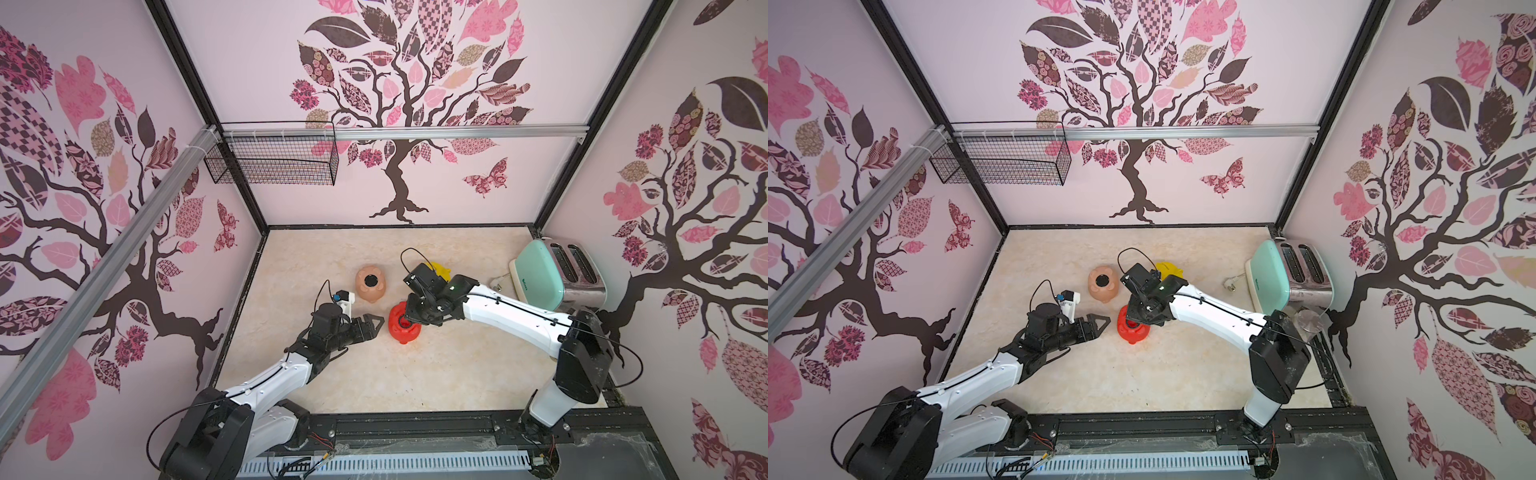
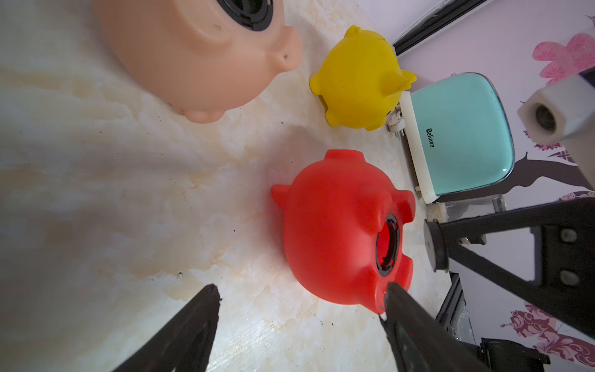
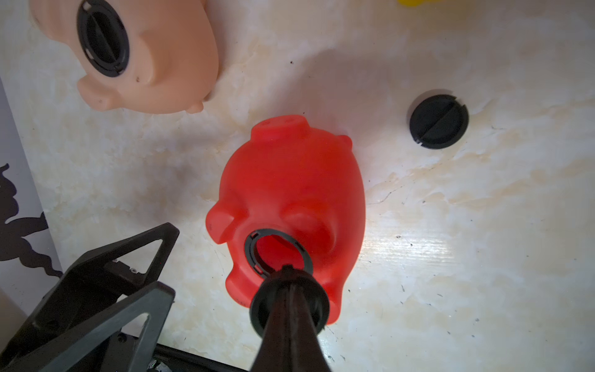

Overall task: Close piggy banks
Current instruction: Insert the knob into the piggy bank.

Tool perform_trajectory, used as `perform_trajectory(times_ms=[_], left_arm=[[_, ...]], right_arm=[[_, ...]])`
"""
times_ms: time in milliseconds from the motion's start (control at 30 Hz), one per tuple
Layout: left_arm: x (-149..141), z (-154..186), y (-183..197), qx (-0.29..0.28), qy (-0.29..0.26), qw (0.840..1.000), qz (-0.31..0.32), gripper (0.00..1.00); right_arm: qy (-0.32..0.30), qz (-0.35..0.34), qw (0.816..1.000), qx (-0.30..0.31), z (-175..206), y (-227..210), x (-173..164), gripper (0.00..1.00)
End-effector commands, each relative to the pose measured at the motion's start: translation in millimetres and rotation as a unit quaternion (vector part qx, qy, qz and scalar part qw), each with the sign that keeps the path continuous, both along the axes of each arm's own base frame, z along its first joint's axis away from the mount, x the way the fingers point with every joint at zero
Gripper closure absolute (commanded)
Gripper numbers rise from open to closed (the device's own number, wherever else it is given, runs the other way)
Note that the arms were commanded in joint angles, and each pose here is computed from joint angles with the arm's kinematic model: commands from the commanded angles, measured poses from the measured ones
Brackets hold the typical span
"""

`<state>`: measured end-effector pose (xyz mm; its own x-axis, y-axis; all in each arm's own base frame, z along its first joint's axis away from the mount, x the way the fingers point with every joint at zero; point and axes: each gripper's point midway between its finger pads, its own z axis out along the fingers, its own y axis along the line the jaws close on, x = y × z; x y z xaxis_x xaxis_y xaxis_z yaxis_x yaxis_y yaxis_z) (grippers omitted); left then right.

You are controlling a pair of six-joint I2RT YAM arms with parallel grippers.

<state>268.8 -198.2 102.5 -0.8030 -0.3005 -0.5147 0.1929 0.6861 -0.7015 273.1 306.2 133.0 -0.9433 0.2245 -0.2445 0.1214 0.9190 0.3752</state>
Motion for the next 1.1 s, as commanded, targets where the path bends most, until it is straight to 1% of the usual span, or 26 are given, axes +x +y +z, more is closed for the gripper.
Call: perform_trajectory(times_ms=[0,233,1067], left_arm=[[3.8,4.9,-2.4,-0.013,-0.014,1.000,-0.002,0.18],[3.8,0.3,-0.4,-0.008,-0.010,1.000,0.003,0.19],[1.7,-4.0,-0.4,-0.006,-0.004,1.000,0.000,0.19]], right_arm=[[-0.001,-0.002,1.000,0.017,7.8,13.2,2.1,1.00],[0.003,-0.007,1.000,0.009,-3.2,17.3,2.2,1.00],[-0.002,-0.029,0.999,-0.041,-23.5,8.5,10.4,1.00]])
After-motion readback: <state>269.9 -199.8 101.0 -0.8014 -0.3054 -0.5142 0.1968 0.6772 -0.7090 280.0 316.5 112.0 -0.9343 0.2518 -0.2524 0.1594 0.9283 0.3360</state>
